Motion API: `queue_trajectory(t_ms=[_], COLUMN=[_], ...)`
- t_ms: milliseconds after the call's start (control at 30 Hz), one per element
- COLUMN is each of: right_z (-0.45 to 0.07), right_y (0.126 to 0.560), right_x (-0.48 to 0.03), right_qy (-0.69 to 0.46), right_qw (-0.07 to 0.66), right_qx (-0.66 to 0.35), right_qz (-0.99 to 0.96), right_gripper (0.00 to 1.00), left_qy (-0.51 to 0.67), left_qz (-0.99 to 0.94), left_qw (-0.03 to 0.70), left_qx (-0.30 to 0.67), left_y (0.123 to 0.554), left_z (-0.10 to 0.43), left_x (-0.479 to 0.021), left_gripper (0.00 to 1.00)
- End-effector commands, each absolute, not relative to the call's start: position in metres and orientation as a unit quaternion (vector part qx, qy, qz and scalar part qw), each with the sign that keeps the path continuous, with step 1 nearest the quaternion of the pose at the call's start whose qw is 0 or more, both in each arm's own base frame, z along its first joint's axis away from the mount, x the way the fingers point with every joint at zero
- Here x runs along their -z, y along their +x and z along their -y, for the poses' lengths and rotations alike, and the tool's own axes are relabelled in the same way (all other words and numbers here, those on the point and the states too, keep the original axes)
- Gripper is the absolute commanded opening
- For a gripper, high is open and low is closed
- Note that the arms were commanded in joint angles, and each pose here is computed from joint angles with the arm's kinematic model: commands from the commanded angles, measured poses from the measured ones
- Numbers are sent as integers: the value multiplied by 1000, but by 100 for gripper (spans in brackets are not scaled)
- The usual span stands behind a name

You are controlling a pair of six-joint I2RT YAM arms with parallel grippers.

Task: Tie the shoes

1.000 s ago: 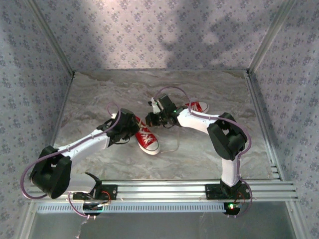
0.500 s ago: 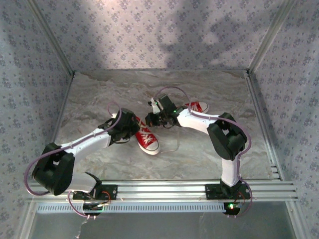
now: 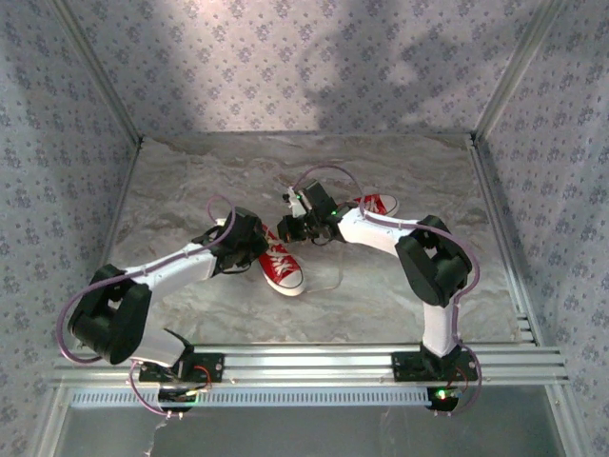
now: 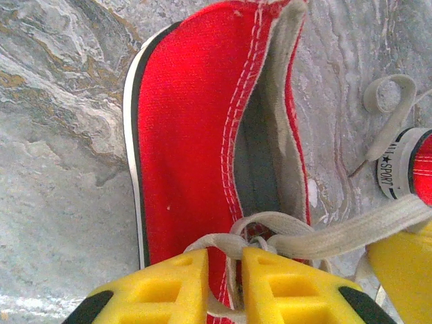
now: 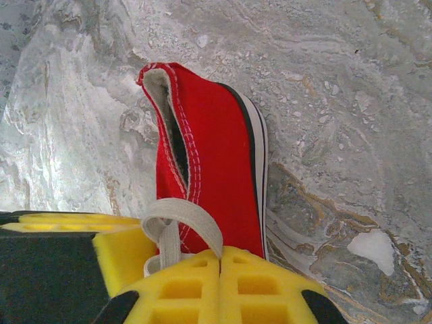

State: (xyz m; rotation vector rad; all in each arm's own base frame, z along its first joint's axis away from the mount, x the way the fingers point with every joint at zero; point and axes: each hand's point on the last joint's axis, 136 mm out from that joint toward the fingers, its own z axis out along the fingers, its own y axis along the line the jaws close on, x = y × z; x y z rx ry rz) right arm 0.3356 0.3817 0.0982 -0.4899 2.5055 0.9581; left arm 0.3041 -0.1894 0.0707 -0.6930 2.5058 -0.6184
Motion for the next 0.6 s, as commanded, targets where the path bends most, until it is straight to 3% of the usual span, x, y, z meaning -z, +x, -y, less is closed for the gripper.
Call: queue_trajectory(t_ms=[0,233,400,567], right_z=[-384,-382,-375,-371], right_y=[335,336,337,338], right_x=[-109,-106,-102,-98], right_qy=[-184,-181,-173,-170], right_qw=[214,215,217,217], right_qx=[-341,-338,-325,-315], right_qz=[-897,-898,-904,-908], right_gripper=[0,0,0,0], left_qy=[-265,-278,-278,-265], left_qz=[-905,-903,-904,-901], left_qw=[235,231,233,245], left_qx=[236,234,228,240], left_y=[312,314,313,312], left_z=[194,194,190,191], left_x=[-73,-65,-63,-70], left_gripper=[20,15,1,0])
